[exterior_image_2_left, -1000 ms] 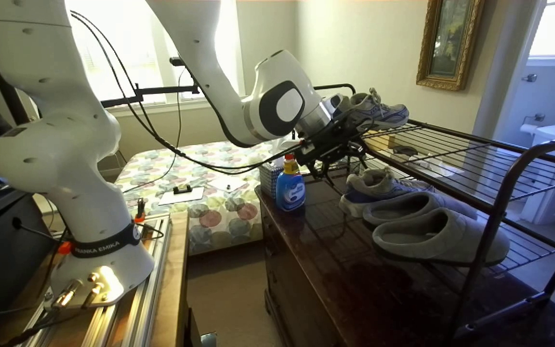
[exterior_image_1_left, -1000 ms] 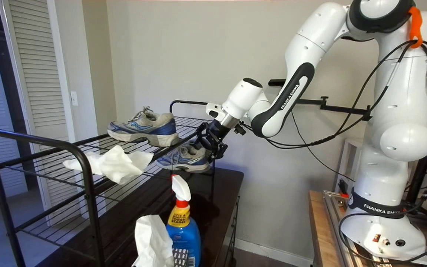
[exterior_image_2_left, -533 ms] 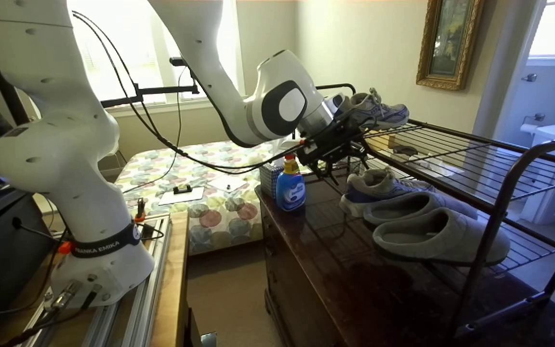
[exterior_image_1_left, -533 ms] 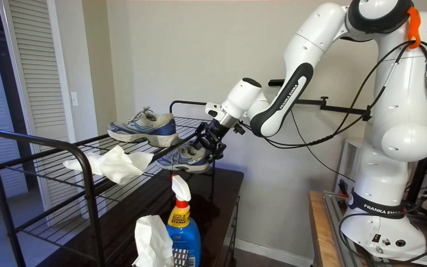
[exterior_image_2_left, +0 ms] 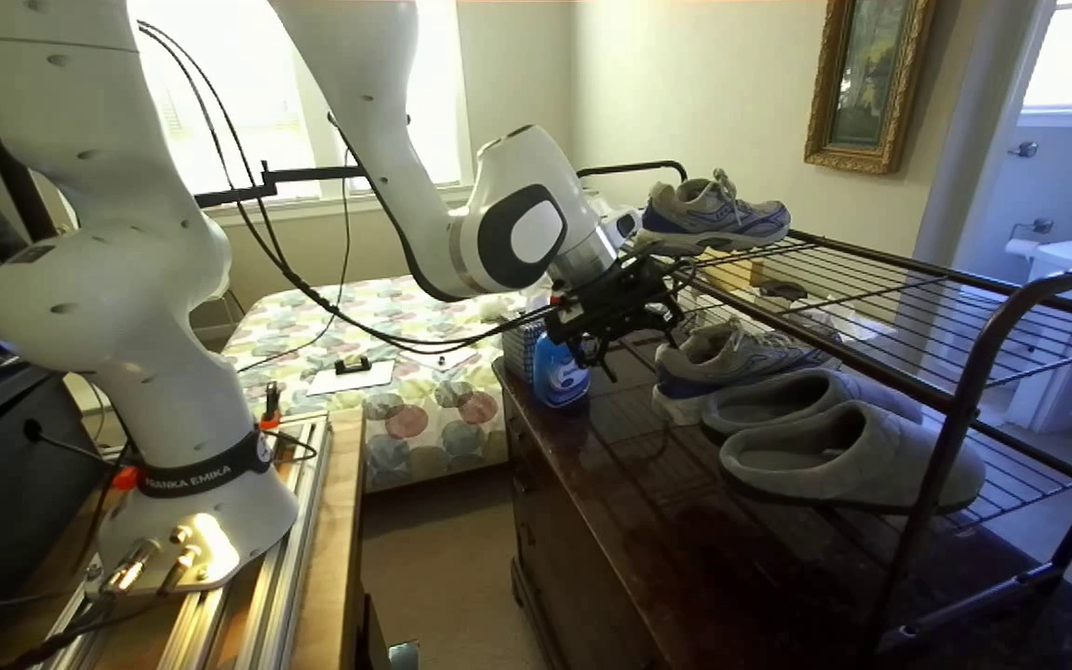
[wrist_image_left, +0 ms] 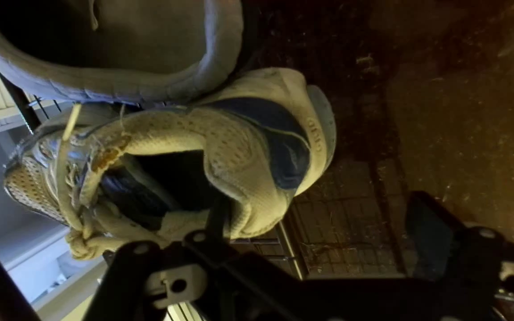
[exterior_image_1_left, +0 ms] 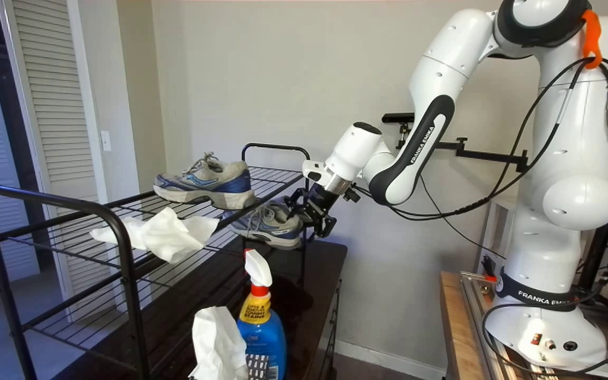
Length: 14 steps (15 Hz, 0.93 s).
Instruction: Get the sneaker that's on the second shelf and place it on the top shelf
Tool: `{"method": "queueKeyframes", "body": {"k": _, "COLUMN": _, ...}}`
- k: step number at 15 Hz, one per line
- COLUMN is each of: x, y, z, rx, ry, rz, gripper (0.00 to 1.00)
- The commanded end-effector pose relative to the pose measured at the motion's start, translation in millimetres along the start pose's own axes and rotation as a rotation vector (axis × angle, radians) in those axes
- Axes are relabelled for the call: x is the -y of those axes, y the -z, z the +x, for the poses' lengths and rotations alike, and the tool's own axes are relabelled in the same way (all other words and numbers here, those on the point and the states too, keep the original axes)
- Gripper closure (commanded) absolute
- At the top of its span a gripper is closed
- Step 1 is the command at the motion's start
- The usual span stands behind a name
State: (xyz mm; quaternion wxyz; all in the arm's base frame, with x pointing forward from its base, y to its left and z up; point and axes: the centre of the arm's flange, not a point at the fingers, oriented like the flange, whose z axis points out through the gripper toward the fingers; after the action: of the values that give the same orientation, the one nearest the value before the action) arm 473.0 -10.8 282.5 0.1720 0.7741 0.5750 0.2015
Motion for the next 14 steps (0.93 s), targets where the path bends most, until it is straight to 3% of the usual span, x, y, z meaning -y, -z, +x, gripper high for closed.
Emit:
{"method": "queueKeyframes", "body": {"k": 1, "x": 15, "y": 13, "z": -12, "rx": 0.012, "ry": -0.010, "rz": -0.068, "gripper": 0.00}}
{"method": "queueKeyframes", "body": {"k": 5, "x": 3, "y": 15, "z": -15, "rx": 0.017, "ry": -0.029, "rz": -0.100, "gripper": 0.00}}
{"method": "queueKeyframes", "body": {"k": 6, "x": 1, "y": 15, "z": -13, "rx": 0.017, "ry": -0.031, "rz": -0.098, "gripper": 0.21}}
{"method": "queueKeyframes", "body": {"k": 11, "x": -2, "y": 12, "z": -9, "rx": 0.016, "ry": -0.028, "rz": -0.092, "gripper": 0.55}}
{"method": "queueKeyframes", "body": {"k": 12, "x": -4, "y": 11, "z": -9, "rx": 0.017, "ry": -0.040, "rz": -0.092, "gripper": 0.50}}
{"method": "queueKeyframes", "body": {"k": 13, "x": -6, "y": 10, "z": -9, "rx": 0.015, "ry": -0.050, "rz": -0.094, "gripper": 0.54}}
{"method": "queueKeyframes", "body": {"k": 14, "x": -7, "y": 9, "z": -9, "rx": 0.013, "ry": -0.053, "rz": -0.090, "gripper": 0.51}}
